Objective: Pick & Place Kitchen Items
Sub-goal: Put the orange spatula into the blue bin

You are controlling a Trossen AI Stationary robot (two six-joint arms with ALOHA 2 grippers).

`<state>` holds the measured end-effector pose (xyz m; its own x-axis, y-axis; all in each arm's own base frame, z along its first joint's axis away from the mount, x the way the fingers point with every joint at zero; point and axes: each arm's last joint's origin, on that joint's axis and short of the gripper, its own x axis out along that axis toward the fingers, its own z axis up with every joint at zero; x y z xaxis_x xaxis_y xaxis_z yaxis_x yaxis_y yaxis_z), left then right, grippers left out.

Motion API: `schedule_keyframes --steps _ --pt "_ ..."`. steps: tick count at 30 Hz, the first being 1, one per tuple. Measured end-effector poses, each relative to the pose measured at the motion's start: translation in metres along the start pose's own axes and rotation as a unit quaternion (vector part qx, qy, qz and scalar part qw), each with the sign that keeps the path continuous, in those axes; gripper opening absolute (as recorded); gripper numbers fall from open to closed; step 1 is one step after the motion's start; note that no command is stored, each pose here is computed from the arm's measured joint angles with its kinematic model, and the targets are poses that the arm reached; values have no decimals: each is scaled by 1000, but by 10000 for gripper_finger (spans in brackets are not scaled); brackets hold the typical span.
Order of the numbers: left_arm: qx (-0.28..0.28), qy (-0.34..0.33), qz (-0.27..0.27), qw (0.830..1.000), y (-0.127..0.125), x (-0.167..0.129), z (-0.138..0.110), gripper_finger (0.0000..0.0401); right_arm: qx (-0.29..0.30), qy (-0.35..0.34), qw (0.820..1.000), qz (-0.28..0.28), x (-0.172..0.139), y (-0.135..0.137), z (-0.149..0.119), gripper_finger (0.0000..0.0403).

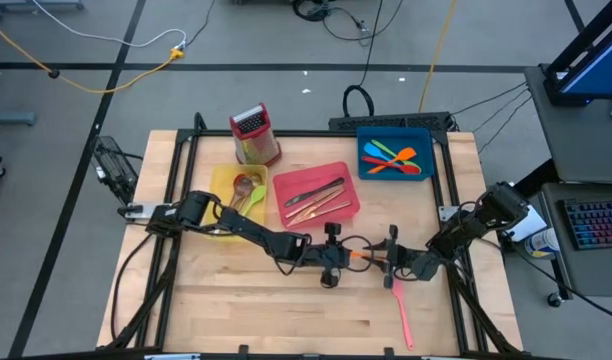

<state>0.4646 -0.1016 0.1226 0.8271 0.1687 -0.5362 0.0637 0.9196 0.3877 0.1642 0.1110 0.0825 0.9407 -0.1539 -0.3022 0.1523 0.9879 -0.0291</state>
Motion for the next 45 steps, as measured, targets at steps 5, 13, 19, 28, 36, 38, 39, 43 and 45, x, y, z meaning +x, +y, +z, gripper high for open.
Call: schedule_keyframes --steps 5,13,19,28,36,38,39,43,45 --pt "-18 -6 -5 1000 0 0 1 11 -4 4 1000 0 0 0 -1 87" --pt "-61 -28 -16 998 2 1 5 22 -13 6 1000 -5 2 -2 -1 41" --pt "-81 -31 -13 996 7 2 4 10 -33 8 999 -11 3 -4 -1 16" --pt "-106 -24 -6 994 9 3 3 111 -27 2 1000 -17 3 -4 1 11" --pt "-58 -20 47 997 10 -26 26 168 -31 -10 999 -17 3 -5 7 15" --pt "-52 -3 75 996 15 -37 31 176 -44 -21 999 -24 3 -8 14 14" --pt "-47 9 87 995 18 -43 33 179 -52 -29 998 -29 4 -10 19 14" --pt "-39 43 135 989 33 -70 42 183 -79 -55 994 -55 4 -21 38 14" --pt "-39 59 157 985 40 -84 46 183 -95 -63 991 -72 4 -28 46 14"
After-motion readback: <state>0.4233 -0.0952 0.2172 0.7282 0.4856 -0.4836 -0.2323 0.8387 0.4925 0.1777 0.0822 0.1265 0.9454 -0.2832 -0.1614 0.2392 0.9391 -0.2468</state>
